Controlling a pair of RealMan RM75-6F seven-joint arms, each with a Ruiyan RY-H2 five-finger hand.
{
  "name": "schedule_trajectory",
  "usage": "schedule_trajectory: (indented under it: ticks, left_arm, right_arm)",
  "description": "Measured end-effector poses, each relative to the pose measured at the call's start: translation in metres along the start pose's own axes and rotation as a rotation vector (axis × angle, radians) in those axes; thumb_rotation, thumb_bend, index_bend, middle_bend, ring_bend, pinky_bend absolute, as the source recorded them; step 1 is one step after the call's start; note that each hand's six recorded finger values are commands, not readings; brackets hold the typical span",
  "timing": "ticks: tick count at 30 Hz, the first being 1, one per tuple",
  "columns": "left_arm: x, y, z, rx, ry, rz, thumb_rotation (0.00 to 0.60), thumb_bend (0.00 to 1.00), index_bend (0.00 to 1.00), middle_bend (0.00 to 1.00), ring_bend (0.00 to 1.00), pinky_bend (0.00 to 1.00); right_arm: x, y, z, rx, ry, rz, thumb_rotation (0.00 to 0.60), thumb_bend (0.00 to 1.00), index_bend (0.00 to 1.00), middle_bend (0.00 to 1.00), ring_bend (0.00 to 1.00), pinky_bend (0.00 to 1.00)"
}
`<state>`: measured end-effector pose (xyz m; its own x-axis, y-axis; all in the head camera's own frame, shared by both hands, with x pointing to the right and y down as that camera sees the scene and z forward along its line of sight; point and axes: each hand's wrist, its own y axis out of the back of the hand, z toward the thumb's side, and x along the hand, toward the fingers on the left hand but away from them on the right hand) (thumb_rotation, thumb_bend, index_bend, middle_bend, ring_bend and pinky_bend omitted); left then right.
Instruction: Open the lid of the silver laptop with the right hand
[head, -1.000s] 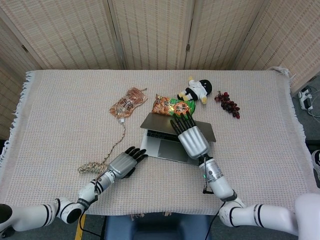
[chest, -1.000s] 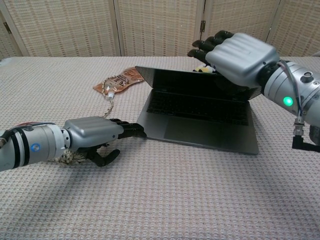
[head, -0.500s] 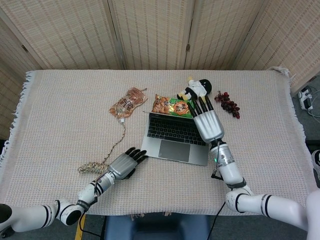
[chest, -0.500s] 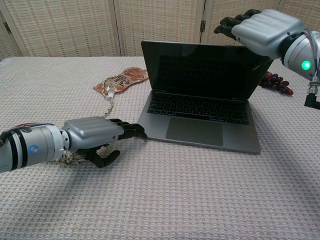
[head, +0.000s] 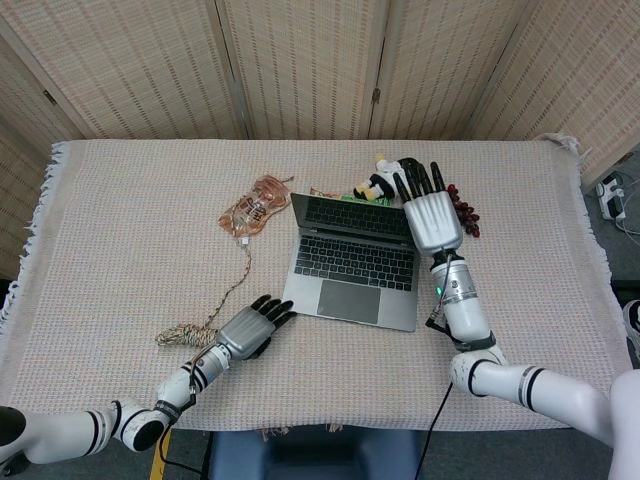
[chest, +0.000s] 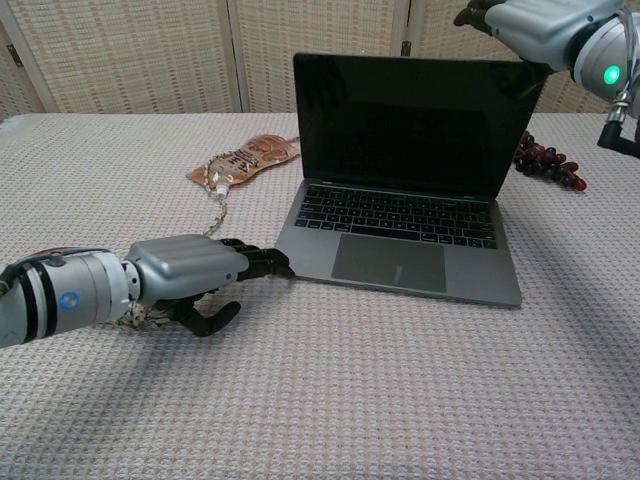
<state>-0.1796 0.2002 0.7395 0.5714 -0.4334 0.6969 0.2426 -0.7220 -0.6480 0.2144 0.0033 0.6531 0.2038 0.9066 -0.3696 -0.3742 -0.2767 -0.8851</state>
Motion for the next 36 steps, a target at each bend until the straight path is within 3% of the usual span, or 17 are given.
schedule_trajectory:
  ticks: [12,19,26,31,36]
  left_arm:
    - [0.001,0.000,0.003,0.011,-0.005,-0.001,0.600,0.75,0.07,0.04,0.00,0.00]
    - [0.000,0.001,0.002,0.003,-0.001,0.003,0.600,0.75,0.07,0.04,0.00,0.00]
    - [-0.008,0.010,0.000,-0.036,0.002,0.036,0.600,0.75,0.07,0.04,0.00,0.00]
    - [-0.020,0.023,-0.007,-0.071,0.025,0.098,0.600,0.75,0.06,0.04,0.00,0.00]
    - [-0.044,0.038,-0.033,-0.116,0.096,0.167,0.600,0.75,0.06,0.04,0.00,0.00]
  right_arm:
    - [-0.020,-0.016,-0.033,-0.002,-0.134,0.062,0.600,0.64,0.00,0.00,0.00,0.00]
    - [-0.026,-0.016,-0.041,-0.018,-0.164,0.072,0.600,0.64,0.00,0.00,0.00,0.00]
    - [-0.012,-0.005,-0.041,-0.086,-0.117,0.038,0.600,0.64,0.00,0.00,0.00,0.00]
    - [0.017,0.007,-0.045,-0.162,-0.056,0.010,0.600,0.64,0.00,0.00,0.00,0.00]
    - [0.059,0.015,-0.064,-0.222,-0.005,-0.004,0.600,0.64,0.00,0.00,0.00,0.00]
